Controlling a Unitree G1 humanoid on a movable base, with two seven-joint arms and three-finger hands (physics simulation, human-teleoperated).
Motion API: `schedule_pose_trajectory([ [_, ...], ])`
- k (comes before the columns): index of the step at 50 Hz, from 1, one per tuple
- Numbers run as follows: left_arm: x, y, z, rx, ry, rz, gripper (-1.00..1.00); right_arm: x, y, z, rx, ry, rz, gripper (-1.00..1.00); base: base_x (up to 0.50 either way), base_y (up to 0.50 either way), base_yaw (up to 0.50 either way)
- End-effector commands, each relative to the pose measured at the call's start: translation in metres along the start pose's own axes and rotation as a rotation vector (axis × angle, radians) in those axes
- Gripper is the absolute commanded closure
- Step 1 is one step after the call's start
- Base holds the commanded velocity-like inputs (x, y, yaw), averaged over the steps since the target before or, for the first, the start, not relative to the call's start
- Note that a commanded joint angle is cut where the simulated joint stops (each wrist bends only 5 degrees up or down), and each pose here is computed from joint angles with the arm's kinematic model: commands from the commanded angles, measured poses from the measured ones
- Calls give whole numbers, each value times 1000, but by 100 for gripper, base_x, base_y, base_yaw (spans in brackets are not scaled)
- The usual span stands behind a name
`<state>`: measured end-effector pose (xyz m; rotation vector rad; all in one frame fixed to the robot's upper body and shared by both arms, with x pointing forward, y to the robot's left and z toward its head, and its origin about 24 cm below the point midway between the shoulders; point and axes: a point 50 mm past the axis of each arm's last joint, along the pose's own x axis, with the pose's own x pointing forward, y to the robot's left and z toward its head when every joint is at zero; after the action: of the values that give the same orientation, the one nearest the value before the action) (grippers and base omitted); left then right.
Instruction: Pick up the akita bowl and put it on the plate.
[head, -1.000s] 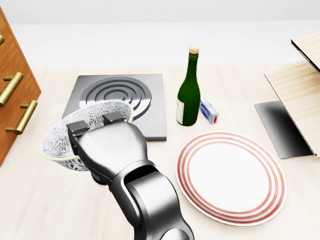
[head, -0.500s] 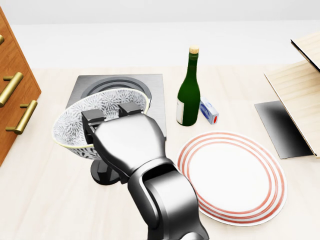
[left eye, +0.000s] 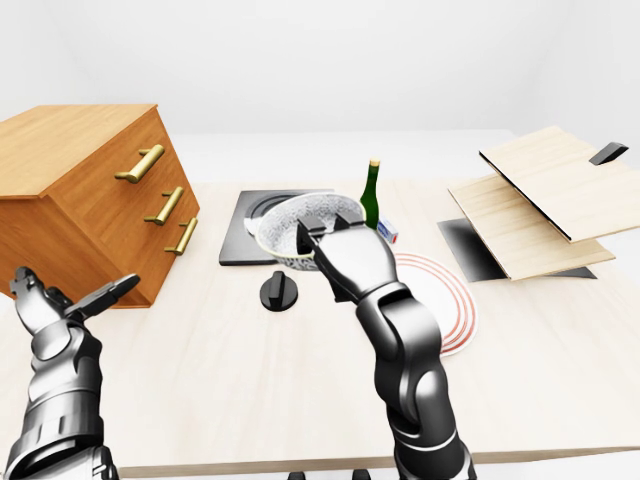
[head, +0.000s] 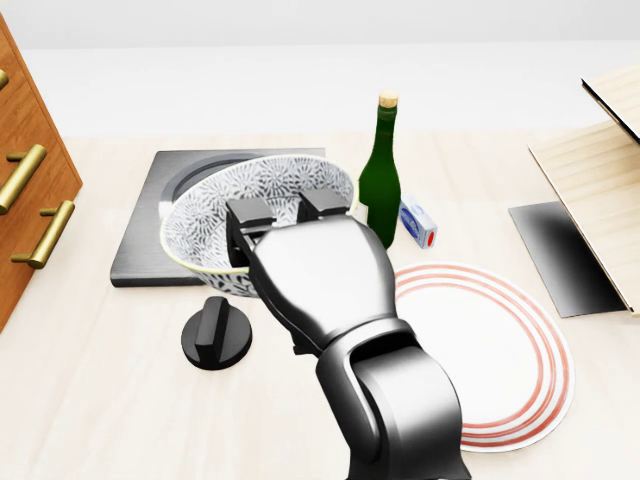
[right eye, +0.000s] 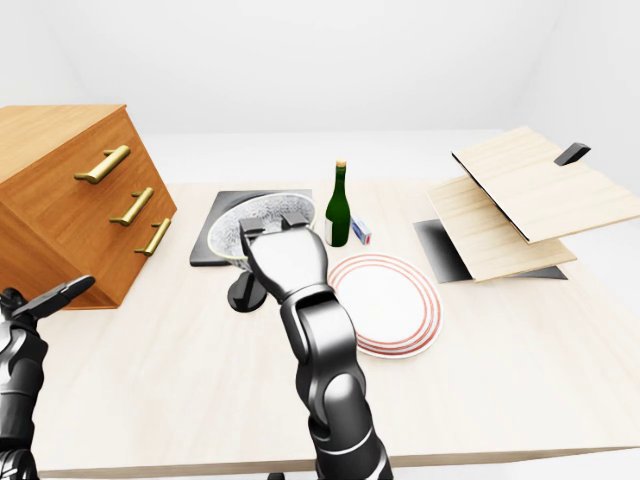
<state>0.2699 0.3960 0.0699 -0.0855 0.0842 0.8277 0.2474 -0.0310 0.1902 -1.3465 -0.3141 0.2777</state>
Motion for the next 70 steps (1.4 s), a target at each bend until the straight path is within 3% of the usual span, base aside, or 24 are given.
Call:
schedule_pose_trajectory([
  [1, -2, 2, 9, -6, -50, 1, -100, -7, -8, -10, -21, 37, -44, 100, 0, 0, 0],
  [13, 0, 0, 2, 1, -11, 1, -100, -11, -8, -16, -22, 56, -48, 100, 0, 0, 0],
  [20, 2, -3, -15, 10, 82, -1, -100, -18, -8, -25, -30, 87, -58, 100, 0, 0, 0],
  [28, 0, 0, -1, 6, 3, 2, -100, -22, -10, -31, -32, 105, -66, 100, 0, 0, 0],
  [34, -1, 3, 1, 1, -14, 2, -100, -24, -10, -36, -35, 119, -69, 100, 0, 0, 0],
  [37, 0, -1, -7, 6, 33, 2, -100, -24, -11, -37, -37, 121, -72, 100, 0, 0, 0],
  [42, -1, 0, 5, 2, -25, 4, -100, -22, -11, -39, -37, 122, -70, 100, 0, 0, 0],
  [54, -2, 1, 10, -4, -55, 5, -100, -19, -22, -46, -61, 141, -108, 100, 0, 0, 0],
  [70, 1, -2, -10, 9, 55, 3, -100, -25, -19, -58, -62, 172, -94, 100, 0, 0, 0],
])
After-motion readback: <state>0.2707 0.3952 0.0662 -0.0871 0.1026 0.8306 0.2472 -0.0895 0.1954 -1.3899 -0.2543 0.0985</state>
